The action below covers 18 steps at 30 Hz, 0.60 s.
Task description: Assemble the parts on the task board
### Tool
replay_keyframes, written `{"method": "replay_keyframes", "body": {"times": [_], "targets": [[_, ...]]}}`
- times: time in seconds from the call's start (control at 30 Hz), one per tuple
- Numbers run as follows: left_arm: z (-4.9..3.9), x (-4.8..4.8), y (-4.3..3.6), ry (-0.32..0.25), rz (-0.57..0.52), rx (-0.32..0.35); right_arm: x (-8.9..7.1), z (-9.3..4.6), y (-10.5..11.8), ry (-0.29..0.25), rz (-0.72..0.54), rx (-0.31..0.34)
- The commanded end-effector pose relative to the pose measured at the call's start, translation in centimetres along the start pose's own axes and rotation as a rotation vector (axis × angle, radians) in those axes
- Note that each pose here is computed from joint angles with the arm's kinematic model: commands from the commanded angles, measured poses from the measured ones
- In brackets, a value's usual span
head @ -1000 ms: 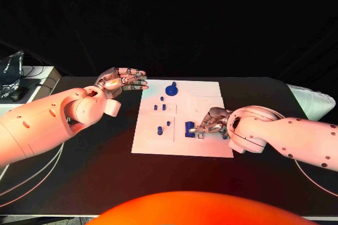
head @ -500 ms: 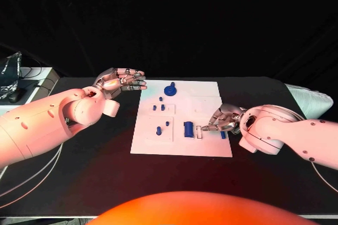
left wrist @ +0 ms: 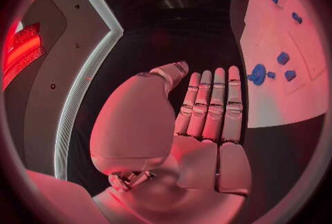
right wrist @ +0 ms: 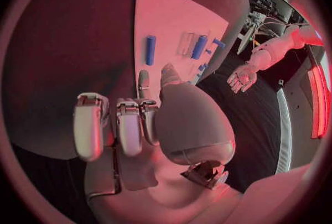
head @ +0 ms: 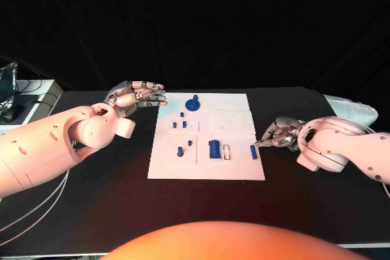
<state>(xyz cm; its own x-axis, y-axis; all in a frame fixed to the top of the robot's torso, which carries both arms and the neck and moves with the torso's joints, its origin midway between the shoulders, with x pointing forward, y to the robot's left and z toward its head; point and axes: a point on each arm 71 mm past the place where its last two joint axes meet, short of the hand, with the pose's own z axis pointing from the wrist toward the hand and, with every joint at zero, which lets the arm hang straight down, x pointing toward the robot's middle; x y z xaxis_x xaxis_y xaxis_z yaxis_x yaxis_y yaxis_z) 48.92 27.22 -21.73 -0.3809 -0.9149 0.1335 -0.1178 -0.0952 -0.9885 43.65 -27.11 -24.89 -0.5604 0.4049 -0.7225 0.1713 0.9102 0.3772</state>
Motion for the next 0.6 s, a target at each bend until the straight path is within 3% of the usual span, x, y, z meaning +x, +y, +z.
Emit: {"method": "replay_keyframes", "body": {"times": [0.03, 0.6], "targets": [[0.01, 0.32, -0.07, 0.019, -0.012, 0.016, 0.3, 0.2, -0.1, 0.037, -0.085, 0.013], [-0.08, -0.07, 0.13, 0.010, -0.010, 0.008, 1.9, 1.1, 0.7, 0.077, -0.148, 0.014]]}}
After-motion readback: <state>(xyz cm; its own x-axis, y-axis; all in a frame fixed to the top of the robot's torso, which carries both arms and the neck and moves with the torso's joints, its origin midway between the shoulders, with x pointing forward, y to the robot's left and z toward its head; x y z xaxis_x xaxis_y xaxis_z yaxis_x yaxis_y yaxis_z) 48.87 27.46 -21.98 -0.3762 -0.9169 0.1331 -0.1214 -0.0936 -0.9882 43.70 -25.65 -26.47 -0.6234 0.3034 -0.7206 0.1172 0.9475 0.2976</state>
